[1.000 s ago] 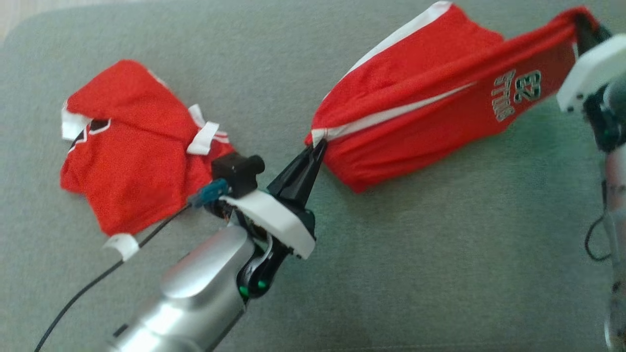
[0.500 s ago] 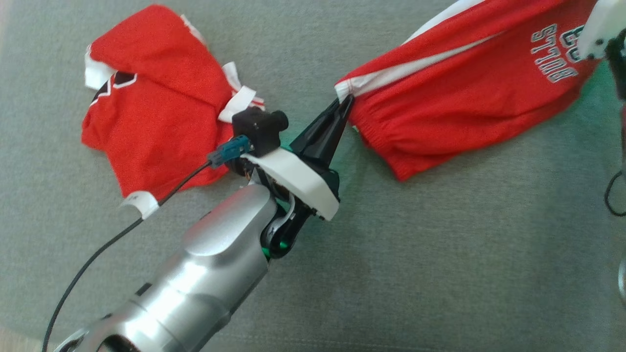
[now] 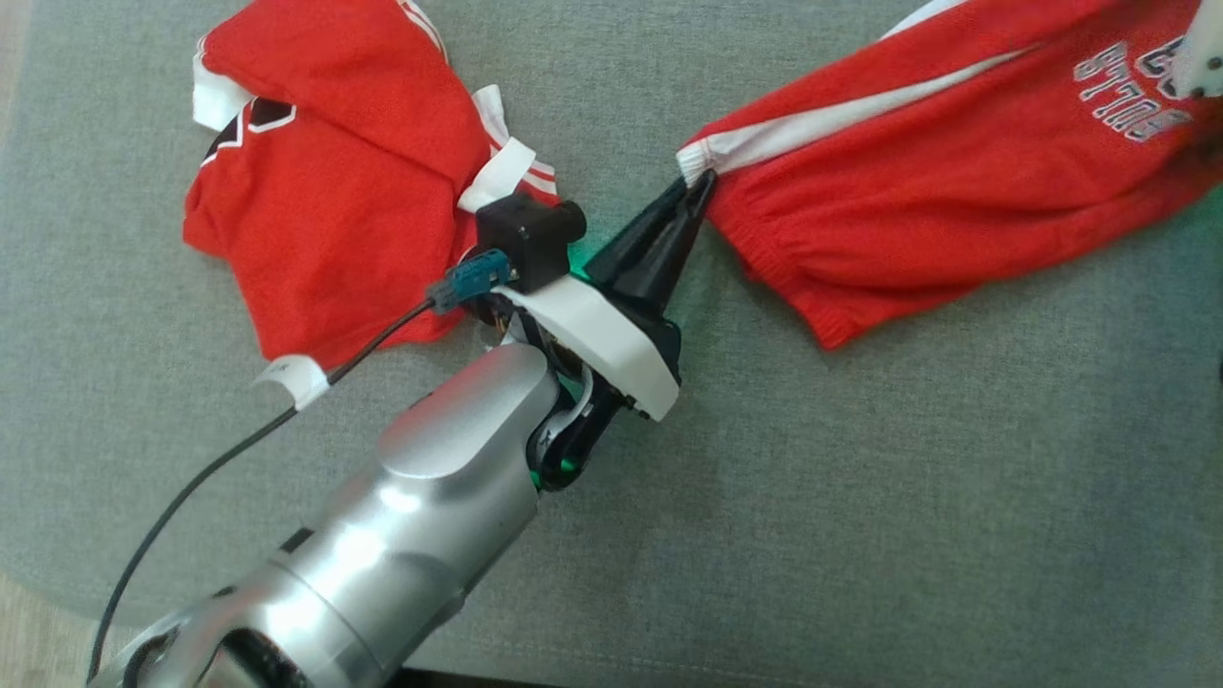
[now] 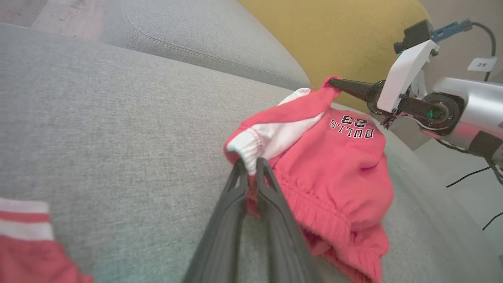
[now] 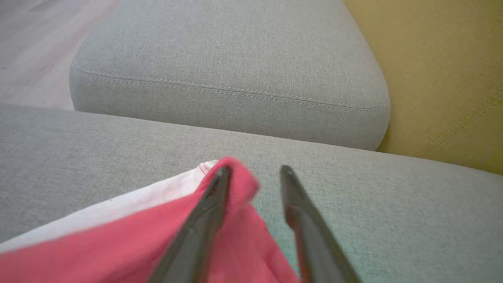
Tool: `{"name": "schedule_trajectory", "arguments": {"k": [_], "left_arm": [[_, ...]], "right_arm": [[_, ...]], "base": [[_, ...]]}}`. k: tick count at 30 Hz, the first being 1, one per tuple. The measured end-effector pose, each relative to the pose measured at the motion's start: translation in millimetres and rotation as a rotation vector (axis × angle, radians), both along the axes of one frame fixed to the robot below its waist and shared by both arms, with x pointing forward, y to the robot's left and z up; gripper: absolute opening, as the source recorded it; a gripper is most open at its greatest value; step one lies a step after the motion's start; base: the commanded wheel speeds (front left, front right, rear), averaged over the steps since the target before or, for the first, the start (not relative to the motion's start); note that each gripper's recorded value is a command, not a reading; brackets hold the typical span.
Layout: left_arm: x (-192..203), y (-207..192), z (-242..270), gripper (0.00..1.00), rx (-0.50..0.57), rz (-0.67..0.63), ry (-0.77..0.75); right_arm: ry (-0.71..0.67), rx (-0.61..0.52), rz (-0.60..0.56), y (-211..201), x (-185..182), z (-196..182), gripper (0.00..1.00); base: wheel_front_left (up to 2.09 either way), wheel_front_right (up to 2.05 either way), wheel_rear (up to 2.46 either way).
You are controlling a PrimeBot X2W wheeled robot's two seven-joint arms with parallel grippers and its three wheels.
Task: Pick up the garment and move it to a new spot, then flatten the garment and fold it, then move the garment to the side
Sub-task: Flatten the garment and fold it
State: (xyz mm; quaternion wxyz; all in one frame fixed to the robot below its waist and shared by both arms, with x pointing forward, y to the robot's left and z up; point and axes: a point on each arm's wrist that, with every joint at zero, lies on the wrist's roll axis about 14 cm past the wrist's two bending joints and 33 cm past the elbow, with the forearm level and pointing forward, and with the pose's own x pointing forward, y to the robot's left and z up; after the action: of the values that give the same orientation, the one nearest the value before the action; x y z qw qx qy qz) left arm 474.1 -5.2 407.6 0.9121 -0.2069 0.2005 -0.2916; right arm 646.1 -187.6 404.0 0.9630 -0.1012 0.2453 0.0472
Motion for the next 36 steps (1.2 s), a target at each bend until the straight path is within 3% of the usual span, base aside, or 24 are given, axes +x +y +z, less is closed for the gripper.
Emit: {"name": "schedule_trajectory", "arguments": {"k": [8,18,27,36], "left_arm": [[1,7,3,1.00,0.029,0.026,-0.021],[21,48,63,1.00,0.041,0.209,-0.179],[-1,78,126,1.00,0.166,0.298,-0.464],[-50,90,107,1.00,0.248,0.343,-0.482]], "right_arm": [[-0.079,0.050,-0.025,-3,1,18,1.00],[-0.355,0.230,-0.048,9,-21,94,1.00],[-0.548,0.385,0.010,24,-91,143,1.00],[-0.510,0.395,-0.004,9,-200,102,1.00]], "base": [[0.00,0.00,0.00],[0.00,0.00,0.00],[0.00,0.00,0.00],[0.00,0.00,0.00]]}}
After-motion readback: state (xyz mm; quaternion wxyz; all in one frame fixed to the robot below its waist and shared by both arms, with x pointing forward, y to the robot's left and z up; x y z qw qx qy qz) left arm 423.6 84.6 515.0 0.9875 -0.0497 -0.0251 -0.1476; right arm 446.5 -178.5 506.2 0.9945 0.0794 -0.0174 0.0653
